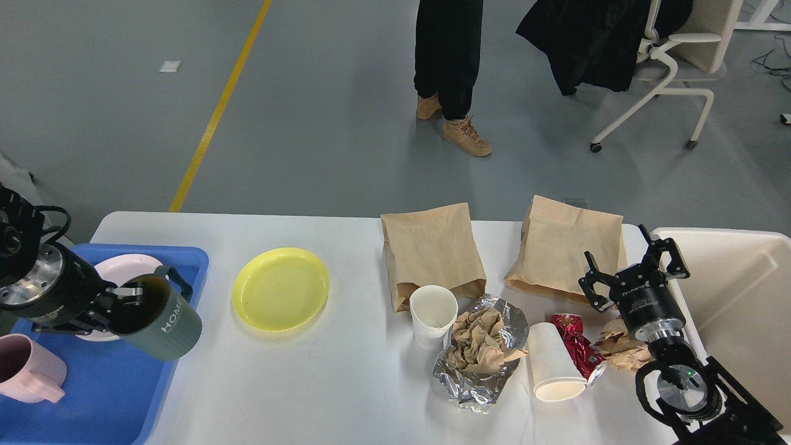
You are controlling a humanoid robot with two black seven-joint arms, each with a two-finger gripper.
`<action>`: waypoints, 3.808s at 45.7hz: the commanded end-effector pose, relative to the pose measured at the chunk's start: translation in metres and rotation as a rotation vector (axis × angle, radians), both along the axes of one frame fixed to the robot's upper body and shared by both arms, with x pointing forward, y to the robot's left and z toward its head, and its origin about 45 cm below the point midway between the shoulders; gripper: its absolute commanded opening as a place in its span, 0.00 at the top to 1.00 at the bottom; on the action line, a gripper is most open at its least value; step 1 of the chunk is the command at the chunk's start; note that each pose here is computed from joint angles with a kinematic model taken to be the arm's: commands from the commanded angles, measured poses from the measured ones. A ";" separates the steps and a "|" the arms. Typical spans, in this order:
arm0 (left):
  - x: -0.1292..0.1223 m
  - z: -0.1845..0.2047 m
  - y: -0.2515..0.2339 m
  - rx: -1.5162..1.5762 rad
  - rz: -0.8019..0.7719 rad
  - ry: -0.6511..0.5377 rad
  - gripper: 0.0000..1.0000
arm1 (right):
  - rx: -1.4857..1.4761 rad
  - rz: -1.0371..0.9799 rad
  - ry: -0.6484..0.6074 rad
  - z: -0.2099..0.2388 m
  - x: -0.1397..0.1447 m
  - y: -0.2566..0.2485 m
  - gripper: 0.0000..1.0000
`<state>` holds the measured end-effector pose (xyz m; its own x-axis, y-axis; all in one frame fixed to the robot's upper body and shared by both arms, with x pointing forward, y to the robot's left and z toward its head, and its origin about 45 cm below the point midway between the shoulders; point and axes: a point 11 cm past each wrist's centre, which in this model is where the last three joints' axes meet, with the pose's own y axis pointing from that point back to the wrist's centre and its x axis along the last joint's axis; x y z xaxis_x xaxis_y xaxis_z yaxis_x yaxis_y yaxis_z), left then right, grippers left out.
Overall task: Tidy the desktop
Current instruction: 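Carry the green mug onto the blue tray beside the pink mug, then open the left gripper and lift it off the green mug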
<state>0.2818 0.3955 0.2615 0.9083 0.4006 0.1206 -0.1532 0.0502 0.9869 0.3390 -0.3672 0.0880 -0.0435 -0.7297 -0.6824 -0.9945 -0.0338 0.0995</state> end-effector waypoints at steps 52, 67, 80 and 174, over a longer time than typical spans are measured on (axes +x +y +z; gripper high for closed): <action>-0.044 -0.126 0.124 0.129 0.109 0.024 1.00 | 0.000 0.000 0.000 0.000 0.000 0.000 0.00; -0.050 -0.136 0.118 0.111 0.116 0.043 0.86 | 0.000 0.000 0.000 0.000 0.000 0.000 0.00; -0.044 -0.138 0.115 0.110 0.147 0.003 0.13 | 0.000 0.000 0.000 0.000 0.000 0.000 0.00; 0.037 0.151 -0.154 -0.118 -0.148 -0.075 0.04 | 0.000 0.000 0.000 0.000 0.000 0.000 0.00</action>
